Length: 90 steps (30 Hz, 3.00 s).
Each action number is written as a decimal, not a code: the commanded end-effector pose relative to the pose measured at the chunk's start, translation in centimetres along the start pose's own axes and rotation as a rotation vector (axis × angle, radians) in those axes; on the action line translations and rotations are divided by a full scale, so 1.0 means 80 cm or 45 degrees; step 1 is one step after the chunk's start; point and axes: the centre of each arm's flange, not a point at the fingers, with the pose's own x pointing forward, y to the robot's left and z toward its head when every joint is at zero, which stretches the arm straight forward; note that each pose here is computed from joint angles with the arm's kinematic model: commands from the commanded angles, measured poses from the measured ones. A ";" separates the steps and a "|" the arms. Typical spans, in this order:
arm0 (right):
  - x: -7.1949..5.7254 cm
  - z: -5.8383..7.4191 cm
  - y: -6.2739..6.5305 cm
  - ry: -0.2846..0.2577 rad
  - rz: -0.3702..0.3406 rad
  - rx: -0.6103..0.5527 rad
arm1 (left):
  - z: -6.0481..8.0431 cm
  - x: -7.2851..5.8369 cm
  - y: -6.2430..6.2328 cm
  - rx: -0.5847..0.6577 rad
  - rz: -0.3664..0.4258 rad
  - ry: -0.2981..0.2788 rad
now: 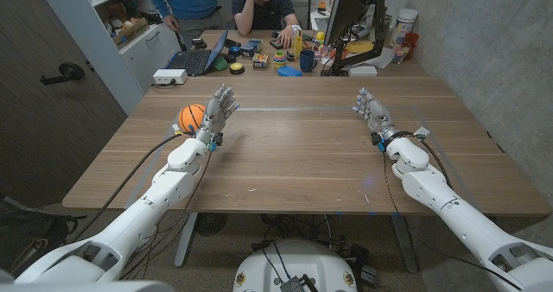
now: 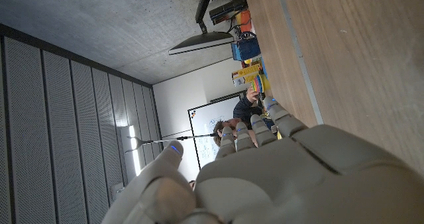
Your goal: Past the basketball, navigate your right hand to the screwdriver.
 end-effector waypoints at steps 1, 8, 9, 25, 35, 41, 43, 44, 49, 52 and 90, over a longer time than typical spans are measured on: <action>-0.007 0.007 -0.001 -0.016 -0.003 -0.019 | -0.001 -0.003 0.001 -0.009 0.004 0.004; -0.007 0.019 -0.002 -0.060 -0.017 -0.069 | -0.003 -0.002 0.001 -0.011 0.002 0.008; -0.007 0.020 -0.001 -0.068 -0.020 -0.075 | -0.003 -0.001 0.001 -0.011 0.001 0.008; -0.007 0.055 0.001 -0.277 -0.078 -0.245 | -0.004 0.002 0.002 -0.013 -0.003 0.012; -0.019 0.087 0.004 -0.410 -0.204 -0.502 | -0.004 0.003 0.001 -0.010 -0.007 0.018; -0.029 0.100 0.008 -0.454 -0.312 -0.672 | -0.005 0.004 0.000 -0.011 -0.009 0.018; -0.033 0.104 0.009 -0.459 -0.346 -0.736 | -0.005 0.005 0.000 -0.012 -0.009 0.018; -0.034 0.105 0.010 -0.458 -0.361 -0.765 | -0.005 0.005 -0.001 -0.012 -0.009 0.018; -0.041 0.111 0.011 -0.451 -0.431 -0.898 | -0.005 0.005 -0.001 -0.010 -0.007 0.017; -0.045 0.113 0.013 -0.440 -0.475 -0.984 | -0.005 0.004 -0.001 -0.009 -0.008 0.018; -0.061 0.115 0.026 -0.245 -0.843 -1.633 | -0.008 0.003 -0.001 -0.012 -0.020 0.021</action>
